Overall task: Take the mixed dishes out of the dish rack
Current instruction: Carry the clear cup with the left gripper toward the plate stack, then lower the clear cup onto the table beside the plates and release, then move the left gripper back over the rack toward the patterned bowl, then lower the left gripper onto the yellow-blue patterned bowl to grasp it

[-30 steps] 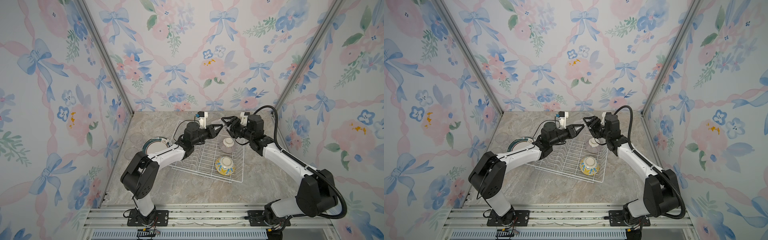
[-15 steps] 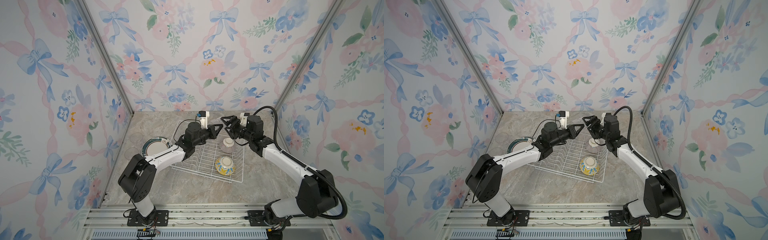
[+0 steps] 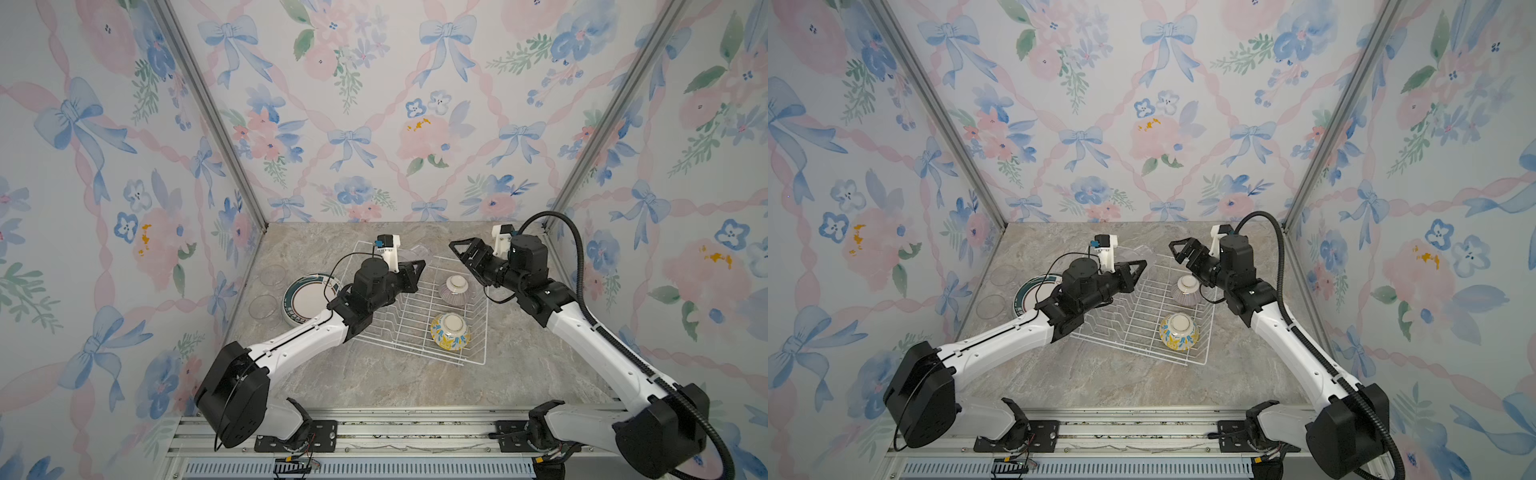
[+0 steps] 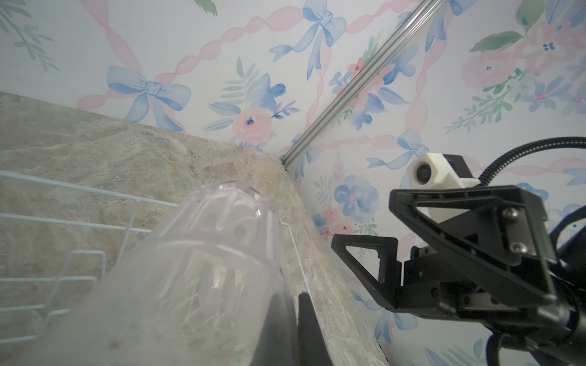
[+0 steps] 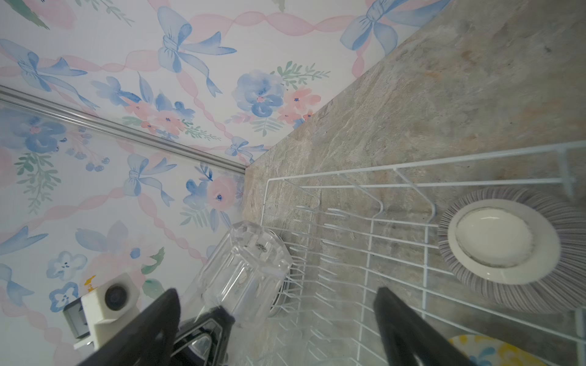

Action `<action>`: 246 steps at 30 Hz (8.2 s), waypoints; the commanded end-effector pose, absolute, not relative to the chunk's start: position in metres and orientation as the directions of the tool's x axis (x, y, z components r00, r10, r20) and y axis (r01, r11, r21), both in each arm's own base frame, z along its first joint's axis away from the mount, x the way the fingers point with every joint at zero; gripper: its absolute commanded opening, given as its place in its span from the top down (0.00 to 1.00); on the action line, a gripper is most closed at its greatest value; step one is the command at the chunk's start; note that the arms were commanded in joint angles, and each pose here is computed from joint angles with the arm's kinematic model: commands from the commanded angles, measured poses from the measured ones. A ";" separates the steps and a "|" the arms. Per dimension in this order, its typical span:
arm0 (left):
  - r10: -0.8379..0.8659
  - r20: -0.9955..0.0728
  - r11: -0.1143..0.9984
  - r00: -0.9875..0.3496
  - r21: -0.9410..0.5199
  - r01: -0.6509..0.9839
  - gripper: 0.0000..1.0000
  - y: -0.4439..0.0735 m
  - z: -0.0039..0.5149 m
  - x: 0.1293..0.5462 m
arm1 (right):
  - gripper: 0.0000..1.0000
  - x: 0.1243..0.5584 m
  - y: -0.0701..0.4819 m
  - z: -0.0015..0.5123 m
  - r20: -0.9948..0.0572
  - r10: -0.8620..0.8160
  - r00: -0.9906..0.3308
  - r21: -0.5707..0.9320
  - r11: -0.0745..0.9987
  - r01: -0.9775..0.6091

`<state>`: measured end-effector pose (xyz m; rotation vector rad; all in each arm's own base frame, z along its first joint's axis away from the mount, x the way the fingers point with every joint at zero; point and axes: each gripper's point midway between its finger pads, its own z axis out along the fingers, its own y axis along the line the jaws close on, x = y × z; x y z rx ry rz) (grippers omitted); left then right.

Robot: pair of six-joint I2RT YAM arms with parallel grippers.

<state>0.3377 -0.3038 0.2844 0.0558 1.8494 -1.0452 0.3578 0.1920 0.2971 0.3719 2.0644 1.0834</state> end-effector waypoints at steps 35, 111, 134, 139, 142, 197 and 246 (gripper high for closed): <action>-0.484 -0.662 0.841 -0.573 -0.170 -0.514 1.00 0.036 0.184 0.246 | 0.03 0.280 0.147 0.281 -0.746 0.214 -0.631 0.475 0.835 -0.278; -0.470 -0.283 0.882 -0.836 -0.108 -0.459 0.92 0.012 0.101 0.252 | 0.03 0.306 0.122 0.251 -0.678 0.188 -0.711 0.430 0.885 -0.176; -0.439 -0.285 0.898 -0.852 -0.111 -0.425 0.02 0.021 0.122 0.268 | 0.03 0.314 0.100 0.249 -0.675 0.241 -0.697 0.435 0.893 -0.113; -0.420 -0.322 0.907 -0.849 -0.123 -0.402 0.02 0.020 0.134 0.273 | 0.03 0.317 0.101 0.246 -0.661 0.255 -0.705 0.450 0.887 -0.101; -0.412 -0.320 0.911 -0.853 -0.133 -0.390 0.02 0.017 0.134 0.274 | 0.03 0.317 0.106 0.242 -0.644 0.261 -0.719 0.476 0.873 -0.109; 0.031 -0.492 0.923 -0.870 -0.321 0.214 0.02 -0.291 0.163 0.335 | 0.33 0.305 0.084 0.132 -0.453 0.220 -0.864 0.249 0.962 0.114; 0.069 -0.369 0.814 -0.927 -0.516 0.266 0.02 -0.373 0.128 0.305 | 0.36 0.420 0.076 0.172 -0.617 0.087 -0.782 0.103 0.994 0.029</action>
